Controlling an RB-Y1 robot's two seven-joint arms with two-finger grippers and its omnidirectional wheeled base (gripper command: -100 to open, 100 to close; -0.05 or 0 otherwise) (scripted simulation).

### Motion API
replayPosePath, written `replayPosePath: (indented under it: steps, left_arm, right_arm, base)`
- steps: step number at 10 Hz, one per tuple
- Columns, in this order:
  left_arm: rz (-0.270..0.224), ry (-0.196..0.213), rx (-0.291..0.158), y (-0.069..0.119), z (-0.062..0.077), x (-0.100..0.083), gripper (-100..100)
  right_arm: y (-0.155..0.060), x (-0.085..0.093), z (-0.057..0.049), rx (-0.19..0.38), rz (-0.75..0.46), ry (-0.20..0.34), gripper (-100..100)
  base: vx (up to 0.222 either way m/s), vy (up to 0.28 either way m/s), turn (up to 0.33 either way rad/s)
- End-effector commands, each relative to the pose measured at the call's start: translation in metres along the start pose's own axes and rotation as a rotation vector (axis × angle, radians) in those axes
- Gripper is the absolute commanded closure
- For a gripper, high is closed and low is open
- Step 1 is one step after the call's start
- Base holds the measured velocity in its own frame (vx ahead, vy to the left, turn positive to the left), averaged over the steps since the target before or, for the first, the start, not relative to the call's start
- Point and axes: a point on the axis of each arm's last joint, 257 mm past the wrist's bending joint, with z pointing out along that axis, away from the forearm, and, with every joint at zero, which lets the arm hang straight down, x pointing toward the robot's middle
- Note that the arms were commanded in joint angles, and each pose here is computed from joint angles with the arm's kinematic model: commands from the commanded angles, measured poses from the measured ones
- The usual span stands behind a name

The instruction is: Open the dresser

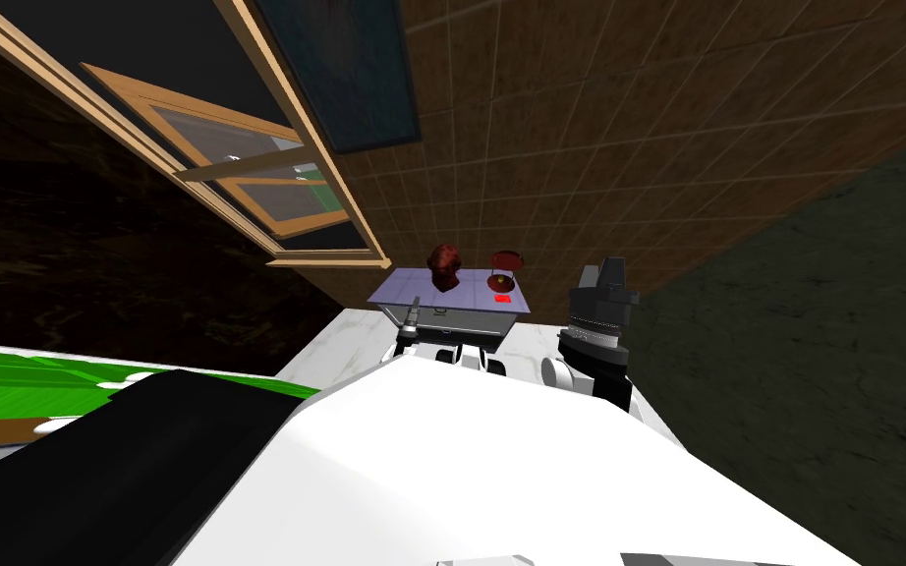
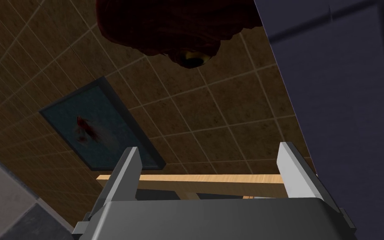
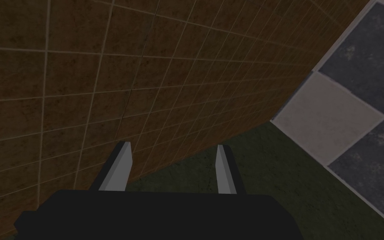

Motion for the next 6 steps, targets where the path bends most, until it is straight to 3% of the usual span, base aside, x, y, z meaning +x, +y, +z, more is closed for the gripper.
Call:
replayPosePath:
  steps: [1, 6]
  left_arm:
    - [-0.021, 0.024, -0.067, 0.0212, -0.0201, 0.0183, -100]
    - [-0.033, 0.025, -0.073, 0.0274, -0.0269, 0.0263, -100]
  right_arm:
    - [0.0000, 0.0000, 0.0000, 0.000, 0.000, 0.000, 0]
    - [0.0000, 0.0000, 0.0000, 0.000, 0.000, 0.000, 0]
  base:
    - [0.006, -0.023, 0.004]
    - [0.001, -0.017, 0.018]
